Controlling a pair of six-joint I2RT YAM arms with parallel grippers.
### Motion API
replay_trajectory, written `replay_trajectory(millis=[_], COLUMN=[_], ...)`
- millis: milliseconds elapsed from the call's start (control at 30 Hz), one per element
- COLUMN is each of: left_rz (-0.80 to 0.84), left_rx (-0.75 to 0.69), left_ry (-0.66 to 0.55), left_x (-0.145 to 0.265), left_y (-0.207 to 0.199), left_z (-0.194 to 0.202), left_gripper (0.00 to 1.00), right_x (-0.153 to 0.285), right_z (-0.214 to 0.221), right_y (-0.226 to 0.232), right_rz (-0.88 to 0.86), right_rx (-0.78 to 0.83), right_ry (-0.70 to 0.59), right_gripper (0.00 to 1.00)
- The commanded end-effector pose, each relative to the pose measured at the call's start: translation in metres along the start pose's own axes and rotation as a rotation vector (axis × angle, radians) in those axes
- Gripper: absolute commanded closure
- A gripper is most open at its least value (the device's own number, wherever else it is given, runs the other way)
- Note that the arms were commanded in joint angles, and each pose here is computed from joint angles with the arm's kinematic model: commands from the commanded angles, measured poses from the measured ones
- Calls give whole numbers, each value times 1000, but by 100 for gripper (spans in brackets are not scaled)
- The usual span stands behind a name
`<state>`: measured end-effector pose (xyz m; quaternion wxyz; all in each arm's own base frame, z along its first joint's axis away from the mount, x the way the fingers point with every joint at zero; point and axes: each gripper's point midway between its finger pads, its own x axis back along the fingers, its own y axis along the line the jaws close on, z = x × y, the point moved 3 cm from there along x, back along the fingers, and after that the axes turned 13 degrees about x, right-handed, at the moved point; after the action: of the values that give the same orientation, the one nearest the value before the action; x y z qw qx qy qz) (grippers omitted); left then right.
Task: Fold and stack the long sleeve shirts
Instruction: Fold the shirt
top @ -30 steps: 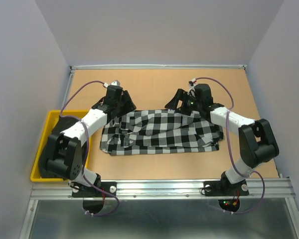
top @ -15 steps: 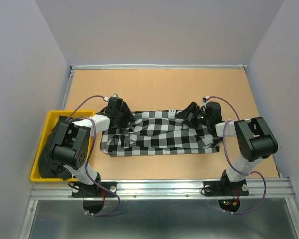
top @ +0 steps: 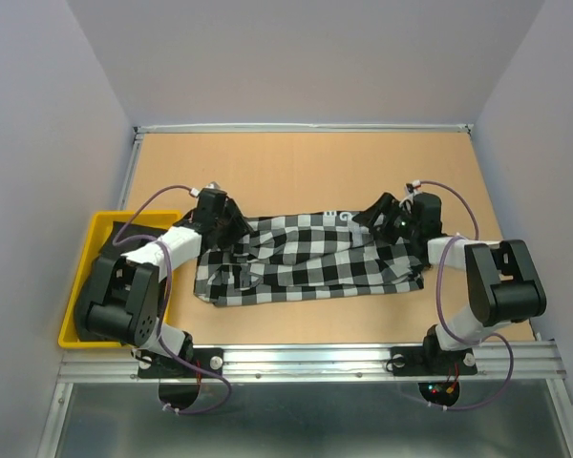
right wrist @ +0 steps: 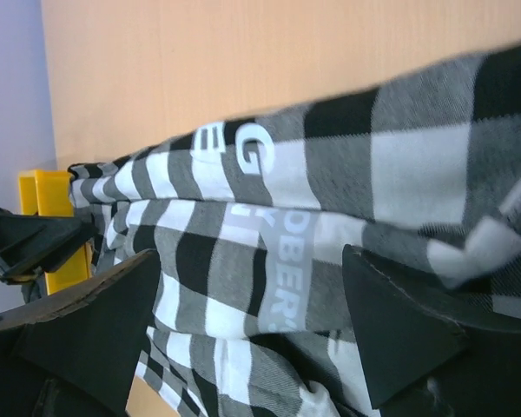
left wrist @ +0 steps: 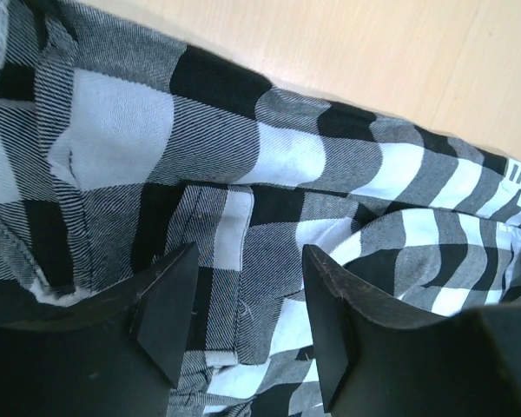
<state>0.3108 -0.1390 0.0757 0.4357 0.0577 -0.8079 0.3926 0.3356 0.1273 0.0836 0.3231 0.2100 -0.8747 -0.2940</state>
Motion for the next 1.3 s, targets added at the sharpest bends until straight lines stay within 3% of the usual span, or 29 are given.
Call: replay_trajectory(millis=[0, 233, 633, 800, 1000, 1133, 1233, 1267], left_rz=[81, 77, -121, -157, -131, -43, 17, 39], left_rx=[-79, -123, -9, 54, 27, -67, -162, -231], left_ry=[-109, -137, -83, -107, -140, -180, -193, -191], left_x=[26, 8, -36, -28, -3, 23, 41, 48], left_y=[-38, -61, 16, 35, 23, -1, -19, -28], left_z=[-34, -59, -56, -64, -75, -86, -85, -82], left_gripper=[38, 39, 45, 45, 43, 36, 29, 28], right_x=[-2, -28, -42, -29, -9, 15, 38, 48], right_z=[-52, -77, -31, -32, -73, -92, -91, -74], right_y=[27, 25, -41, -58, -49, -32, -24, -30], right_rz=[-56, -68, 91, 137, 205, 253, 313, 371], right_rx=[106, 73, -25, -10, 106, 150, 132, 100], right_ry=[-78, -106, -32, -54, -75, -104, -101, -43], right_gripper=[10, 10, 10, 10, 10, 10, 10, 12])
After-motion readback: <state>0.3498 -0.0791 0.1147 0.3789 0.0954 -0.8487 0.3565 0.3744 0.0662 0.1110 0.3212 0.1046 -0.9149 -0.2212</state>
